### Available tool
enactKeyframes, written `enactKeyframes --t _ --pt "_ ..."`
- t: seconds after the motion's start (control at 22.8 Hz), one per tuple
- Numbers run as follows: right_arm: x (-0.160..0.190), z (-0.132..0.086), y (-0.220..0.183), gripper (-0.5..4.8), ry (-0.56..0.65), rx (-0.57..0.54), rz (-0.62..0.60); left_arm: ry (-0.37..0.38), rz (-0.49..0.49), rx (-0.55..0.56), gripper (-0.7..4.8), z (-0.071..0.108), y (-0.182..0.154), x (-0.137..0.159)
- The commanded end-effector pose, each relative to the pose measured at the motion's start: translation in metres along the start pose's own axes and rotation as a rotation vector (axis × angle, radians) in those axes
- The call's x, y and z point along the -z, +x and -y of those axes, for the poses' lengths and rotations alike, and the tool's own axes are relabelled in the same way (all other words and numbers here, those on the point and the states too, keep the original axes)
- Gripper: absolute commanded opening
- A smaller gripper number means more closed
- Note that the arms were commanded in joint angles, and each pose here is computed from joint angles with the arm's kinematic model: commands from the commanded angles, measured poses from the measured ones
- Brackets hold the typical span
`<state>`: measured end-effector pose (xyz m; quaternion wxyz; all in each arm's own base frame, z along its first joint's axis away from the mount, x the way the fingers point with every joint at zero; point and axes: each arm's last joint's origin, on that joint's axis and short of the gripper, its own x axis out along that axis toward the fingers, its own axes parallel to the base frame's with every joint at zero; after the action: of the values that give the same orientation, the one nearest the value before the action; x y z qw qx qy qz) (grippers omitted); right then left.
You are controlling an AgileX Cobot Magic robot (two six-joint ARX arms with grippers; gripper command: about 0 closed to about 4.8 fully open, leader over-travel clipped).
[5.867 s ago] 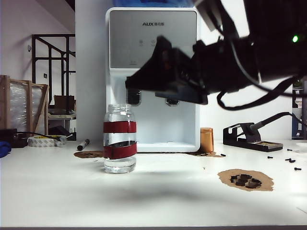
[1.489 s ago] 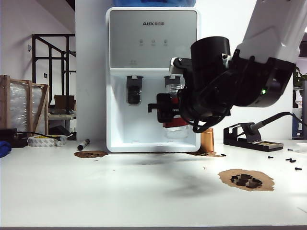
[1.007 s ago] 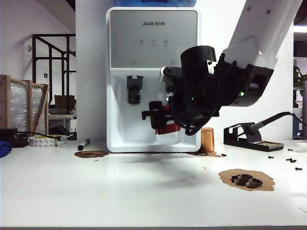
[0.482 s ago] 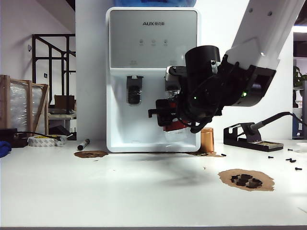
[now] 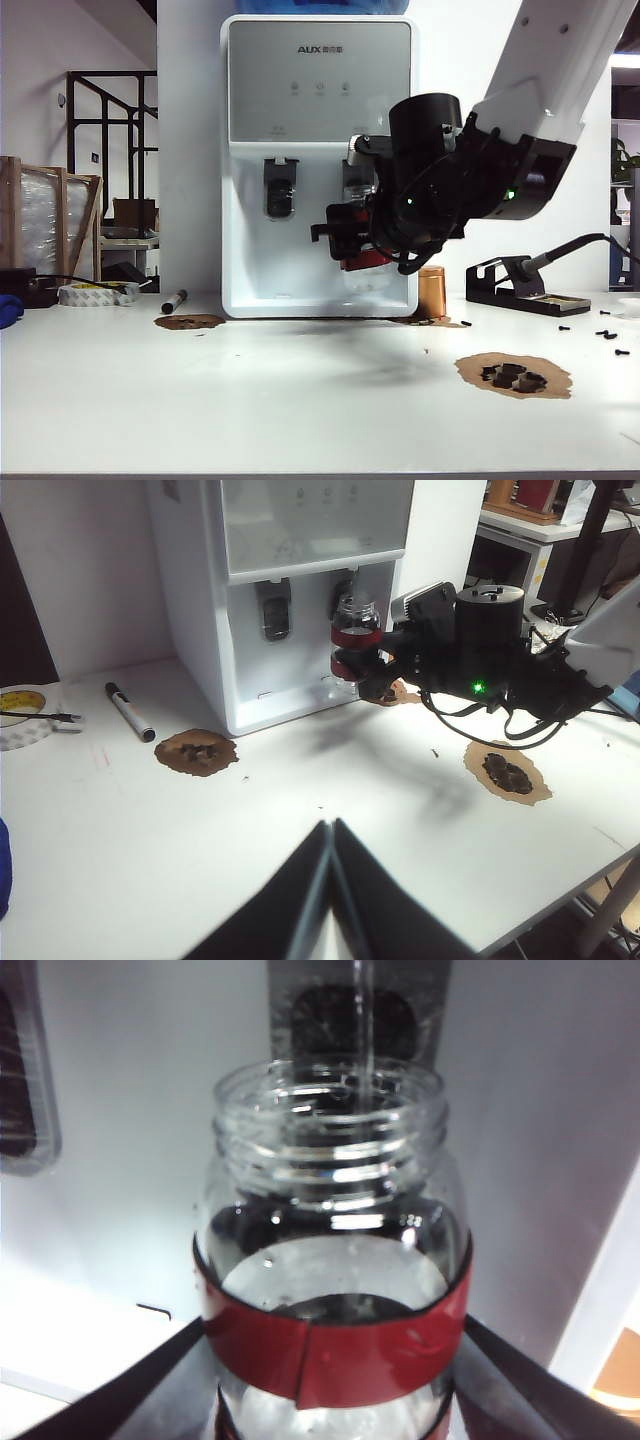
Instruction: Pick up the water bottle with two loops of red belts, then reach the front water dispenser and gently press the gray-black baffle horizontally to get a little water.
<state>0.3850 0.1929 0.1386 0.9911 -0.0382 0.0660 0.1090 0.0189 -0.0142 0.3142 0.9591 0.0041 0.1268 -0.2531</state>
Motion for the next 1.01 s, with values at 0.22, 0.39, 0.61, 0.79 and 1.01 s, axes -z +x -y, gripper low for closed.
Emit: enactKeyframes --t 0.22,0.39,0.61,0.79,1.01 --pt "-0.011 0.002 0.002 -0.05 0.009 0.006 0.059 0.006 0.015 0.031 -0.05 0.001 -0.001 -0.003" --pt "-0.013 0.003 0.003 -0.05 0.01 0.007 0.067 0.007 0.017 0.055 -0.05 0.002 -0.001 -0.003" --pt "-0.013 0.007 0.004 -0.05 0.004 0.02 0.066 0.001 0.007 0.057 -0.05 0.002 0.0 -0.001" --pt "-0.013 0.009 0.005 -0.05 0.005 0.025 0.066 -0.006 -0.002 0.079 -0.05 0.001 0.001 0.001" --pt "-0.011 0.009 0.004 -0.05 -0.002 0.028 0.047 -0.018 -0.043 0.053 -0.05 -0.005 0.012 0.012"
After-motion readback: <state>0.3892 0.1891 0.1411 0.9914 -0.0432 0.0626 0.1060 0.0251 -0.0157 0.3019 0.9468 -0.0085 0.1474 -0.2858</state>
